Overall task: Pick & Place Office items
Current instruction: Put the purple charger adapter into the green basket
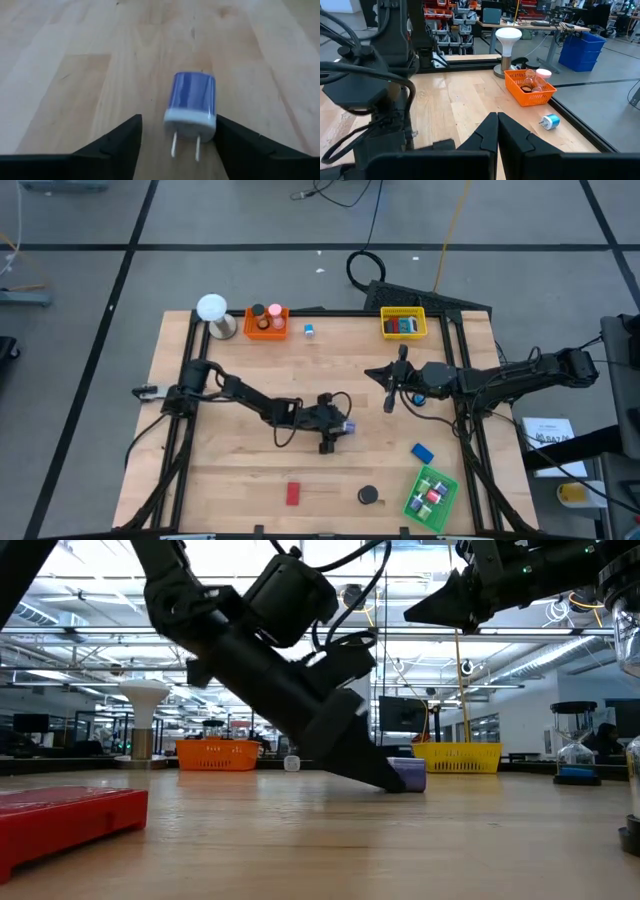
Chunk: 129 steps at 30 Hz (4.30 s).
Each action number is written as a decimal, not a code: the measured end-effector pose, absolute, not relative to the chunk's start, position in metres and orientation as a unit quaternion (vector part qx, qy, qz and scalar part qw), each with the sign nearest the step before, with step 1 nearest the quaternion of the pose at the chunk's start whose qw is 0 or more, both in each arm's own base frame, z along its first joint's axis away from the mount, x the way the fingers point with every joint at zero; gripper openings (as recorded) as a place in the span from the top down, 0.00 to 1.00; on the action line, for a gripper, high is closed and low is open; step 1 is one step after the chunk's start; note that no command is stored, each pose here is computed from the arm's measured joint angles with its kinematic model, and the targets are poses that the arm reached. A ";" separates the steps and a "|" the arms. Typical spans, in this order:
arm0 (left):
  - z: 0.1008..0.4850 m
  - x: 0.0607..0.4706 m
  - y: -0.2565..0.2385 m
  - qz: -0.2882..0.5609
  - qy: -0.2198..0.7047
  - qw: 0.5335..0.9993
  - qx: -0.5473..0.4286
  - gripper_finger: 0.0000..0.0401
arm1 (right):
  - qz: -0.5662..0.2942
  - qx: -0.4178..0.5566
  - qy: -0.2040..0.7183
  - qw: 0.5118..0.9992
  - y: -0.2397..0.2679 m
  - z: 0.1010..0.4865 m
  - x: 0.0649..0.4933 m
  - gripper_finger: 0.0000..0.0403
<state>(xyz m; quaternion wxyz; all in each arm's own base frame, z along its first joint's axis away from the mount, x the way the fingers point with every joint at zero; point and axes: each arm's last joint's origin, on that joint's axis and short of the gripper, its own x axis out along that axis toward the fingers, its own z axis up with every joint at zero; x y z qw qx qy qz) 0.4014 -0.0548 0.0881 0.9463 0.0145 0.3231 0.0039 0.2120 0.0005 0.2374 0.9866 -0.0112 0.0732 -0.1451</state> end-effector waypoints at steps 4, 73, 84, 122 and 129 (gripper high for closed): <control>0.106 0.392 -0.055 0.001 0.357 0.933 0.032 0.37 | -0.145 -0.012 0.074 0.987 0.000 0.237 0.212 1.00; 0.118 0.196 -0.031 0.079 0.164 0.983 -0.033 0.87 | -0.121 0.154 0.509 0.838 0.075 0.181 0.325 0.26; 0.118 0.196 -0.031 0.079 0.164 0.983 -0.033 0.87 | -0.102 0.091 0.549 0.825 0.075 0.149 0.341 0.32; 0.118 0.196 -0.031 0.079 0.163 0.983 -0.033 0.87 | -0.087 0.204 0.591 0.775 0.203 0.264 0.206 0.70; 0.118 0.196 -0.031 0.079 0.163 0.983 -0.033 0.87 | -0.095 0.245 0.600 0.755 0.234 0.262 0.169 0.68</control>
